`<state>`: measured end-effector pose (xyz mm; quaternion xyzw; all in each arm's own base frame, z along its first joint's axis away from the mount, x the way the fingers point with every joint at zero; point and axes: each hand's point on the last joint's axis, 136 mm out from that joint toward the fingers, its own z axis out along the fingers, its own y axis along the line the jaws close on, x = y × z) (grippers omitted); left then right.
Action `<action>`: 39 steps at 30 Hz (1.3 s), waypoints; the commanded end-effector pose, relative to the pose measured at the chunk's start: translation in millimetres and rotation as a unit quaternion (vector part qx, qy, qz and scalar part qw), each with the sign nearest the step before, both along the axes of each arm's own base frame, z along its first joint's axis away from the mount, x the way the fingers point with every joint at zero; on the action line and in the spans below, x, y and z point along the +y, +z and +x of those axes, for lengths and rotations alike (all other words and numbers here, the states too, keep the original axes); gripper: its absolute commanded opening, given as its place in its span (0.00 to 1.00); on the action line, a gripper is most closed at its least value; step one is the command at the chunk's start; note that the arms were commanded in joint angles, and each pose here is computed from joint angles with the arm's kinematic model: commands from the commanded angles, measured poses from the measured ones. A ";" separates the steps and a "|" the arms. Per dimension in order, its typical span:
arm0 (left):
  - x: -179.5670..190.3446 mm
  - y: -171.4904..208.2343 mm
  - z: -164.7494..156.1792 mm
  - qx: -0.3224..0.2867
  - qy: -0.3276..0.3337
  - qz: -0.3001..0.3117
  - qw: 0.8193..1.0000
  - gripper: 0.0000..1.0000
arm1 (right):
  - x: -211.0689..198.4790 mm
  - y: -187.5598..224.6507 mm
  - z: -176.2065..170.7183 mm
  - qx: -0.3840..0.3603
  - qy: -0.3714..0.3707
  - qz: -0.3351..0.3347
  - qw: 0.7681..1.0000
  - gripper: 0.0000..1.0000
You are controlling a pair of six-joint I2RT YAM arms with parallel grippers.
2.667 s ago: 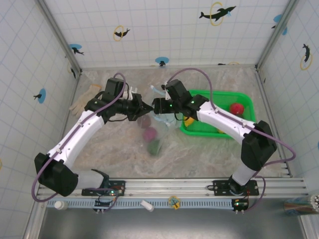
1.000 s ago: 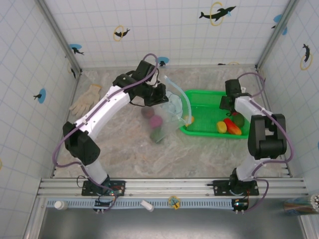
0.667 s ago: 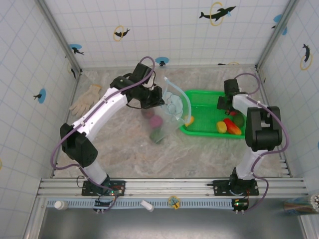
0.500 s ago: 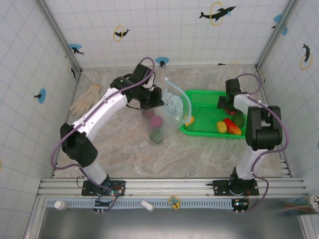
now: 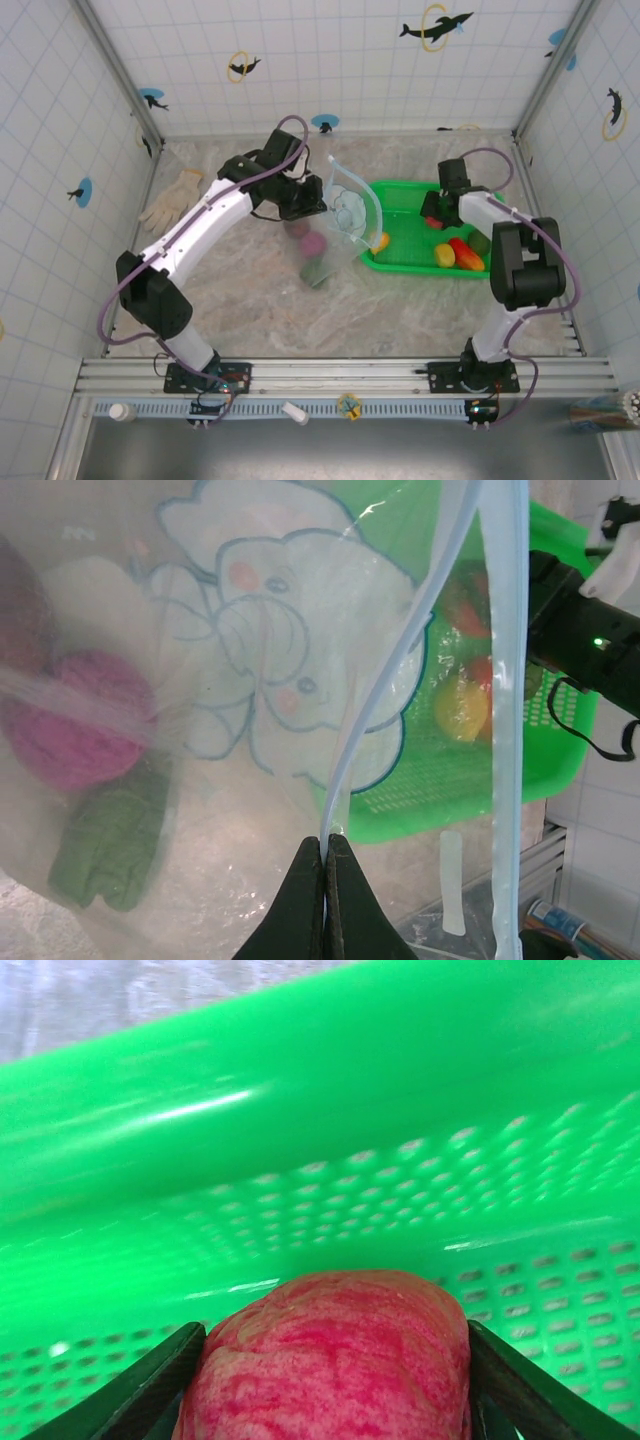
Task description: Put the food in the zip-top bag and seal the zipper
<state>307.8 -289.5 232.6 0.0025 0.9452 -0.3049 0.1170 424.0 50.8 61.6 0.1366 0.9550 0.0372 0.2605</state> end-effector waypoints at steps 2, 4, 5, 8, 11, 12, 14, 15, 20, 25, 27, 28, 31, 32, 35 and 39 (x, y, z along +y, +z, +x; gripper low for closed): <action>12.4 6.5 -4.8 -0.013 0.013 0.002 1.000 0.00 | 9.5 35.7 -6.2 -0.034 -0.024 0.051 0.998 0.58; 13.4 6.5 -5.2 -0.013 0.015 -0.003 1.000 0.00 | 22.3 53.2 -8.5 -0.047 -0.027 0.094 0.994 0.57; 13.0 8.0 -5.1 -0.013 0.016 -0.007 1.000 0.00 | 28.5 63.9 -9.7 -0.057 -0.029 0.107 0.992 0.57; 7.8 15.4 -3.7 -0.015 0.014 -0.030 0.999 0.00 | 55.3 111.9 -11.8 -0.113 -0.009 0.143 0.983 0.57; 0.7 22.2 -2.4 -0.014 0.008 -0.050 0.999 0.00 | 84.2 170.7 -13.8 -0.179 0.024 0.171 0.969 0.57; -0.7 23.3 -1.9 -0.014 0.007 -0.053 0.998 0.00 | 95.3 188.8 -15.9 -0.197 0.035 0.184 0.962 0.56; -1.7 26.7 -1.2 -0.015 0.006 -0.057 0.998 0.00 | 124.7 219.5 -23.0 -0.223 0.075 0.211 0.949 0.57; -2.3 27.8 -1.5 -0.016 0.004 -0.057 0.998 0.00 | 136.4 231.8 -28.6 -0.230 0.089 0.211 0.946 0.57; 0.5 29.7 -2.4 -0.017 0.007 -0.053 0.998 0.00 | 189.2 259.6 -65.2 -0.258 0.177 0.226 0.923 0.57; 2.1 34.6 -4.8 -0.021 0.009 -0.057 0.998 0.00 | 227.5 228.1 -99.8 -0.207 0.240 0.262 0.912 0.57; 3.7 37.1 -5.2 -0.024 0.010 -0.057 0.998 0.00 | 241.2 217.5 -111.3 -0.202 0.264 0.250 0.909 0.58; 4.6 39.1 -6.1 -0.026 0.010 -0.057 0.998 0.00 | 246.9 210.0 -113.4 -0.194 0.269 0.242 0.912 0.58; 8.2 43.2 -7.4 -0.032 0.012 -0.056 0.998 0.00 | 255.2 194.5 -110.5 -0.171 0.264 0.234 0.920 0.59; 9.3 45.2 -8.0 -0.035 0.013 -0.057 0.998 0.00 | 257.0 188.7 -108.0 -0.160 0.256 0.235 0.924 0.58; 13.9 53.5 -8.6 -0.047 0.017 -0.061 0.997 0.00 | 271.4 175.6 -108.6 -0.132 0.254 0.246 0.926 0.58; 26.2 61.3 -6.0 -0.062 0.031 -0.057 0.996 0.00 | 288.0 163.8 -114.1 -0.114 0.267 0.219 0.931 0.65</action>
